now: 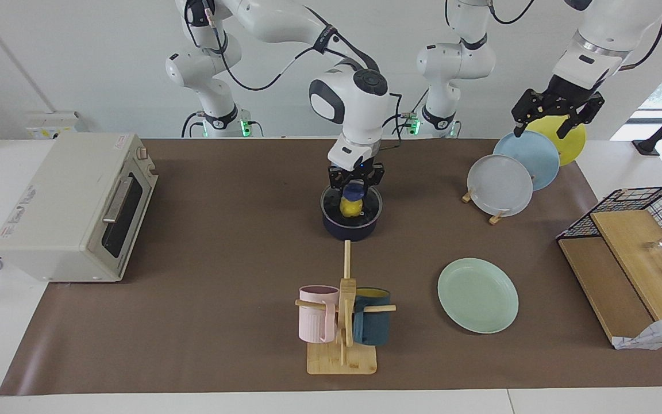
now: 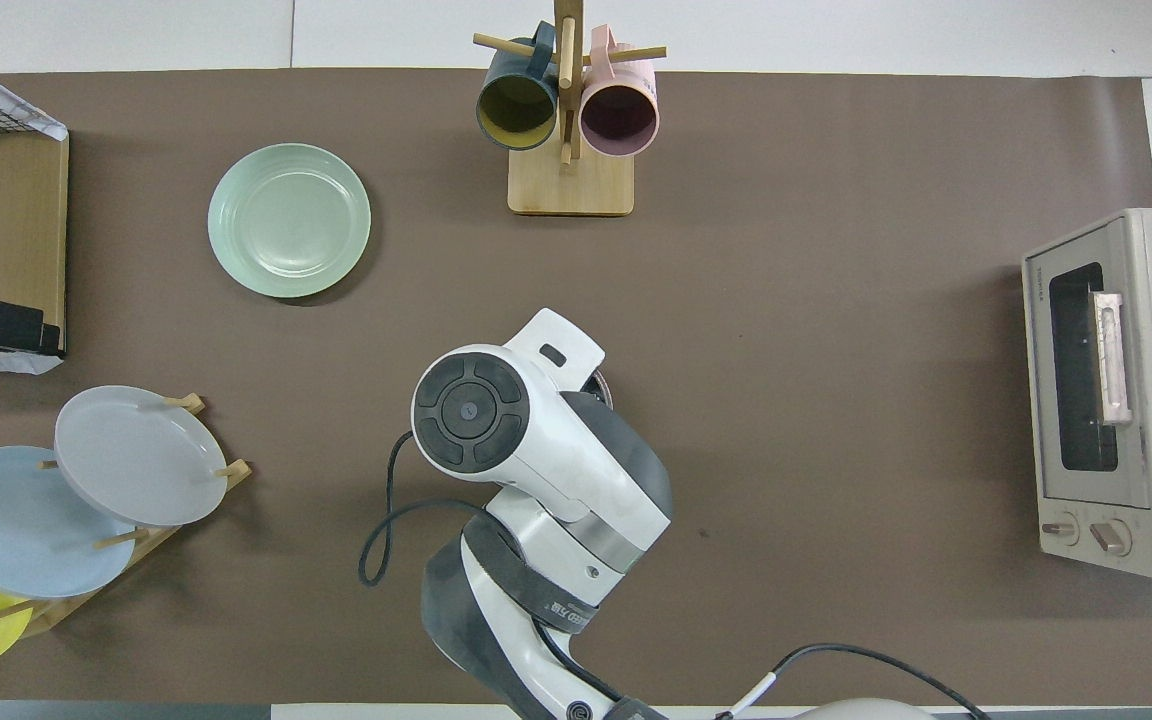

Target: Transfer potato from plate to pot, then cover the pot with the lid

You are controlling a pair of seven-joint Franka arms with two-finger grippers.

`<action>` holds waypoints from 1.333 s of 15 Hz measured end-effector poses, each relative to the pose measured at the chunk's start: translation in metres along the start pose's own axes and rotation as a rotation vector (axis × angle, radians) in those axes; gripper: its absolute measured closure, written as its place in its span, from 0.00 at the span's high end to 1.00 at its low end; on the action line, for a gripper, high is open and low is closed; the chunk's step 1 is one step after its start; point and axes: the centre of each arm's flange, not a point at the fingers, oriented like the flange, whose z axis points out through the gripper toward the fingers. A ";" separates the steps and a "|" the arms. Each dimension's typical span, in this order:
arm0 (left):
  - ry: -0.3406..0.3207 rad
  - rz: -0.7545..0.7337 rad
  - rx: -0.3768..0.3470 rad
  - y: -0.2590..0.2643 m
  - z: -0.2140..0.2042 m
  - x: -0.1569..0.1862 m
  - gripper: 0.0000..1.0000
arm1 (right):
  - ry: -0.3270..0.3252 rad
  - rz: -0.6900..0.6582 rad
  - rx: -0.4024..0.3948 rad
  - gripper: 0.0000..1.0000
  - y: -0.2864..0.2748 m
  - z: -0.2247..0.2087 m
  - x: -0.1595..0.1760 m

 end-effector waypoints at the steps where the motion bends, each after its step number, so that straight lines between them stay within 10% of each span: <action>1: -0.005 0.000 0.000 0.000 0.002 -0.001 1.00 | 0.000 0.000 0.000 0.67 0.000 0.000 0.000; 3: -0.015 -0.002 -0.001 0.000 0.007 -0.002 1.00 | -0.001 0.000 0.000 0.67 0.000 0.000 0.000; 7: -0.028 -0.004 -0.001 0.000 0.013 -0.002 1.00 | -0.002 0.000 -0.002 1.00 0.001 0.001 0.000; 20: -0.043 -0.006 -0.002 0.001 0.020 -0.002 1.00 | 0.019 -0.039 -0.010 1.00 0.097 -0.070 0.048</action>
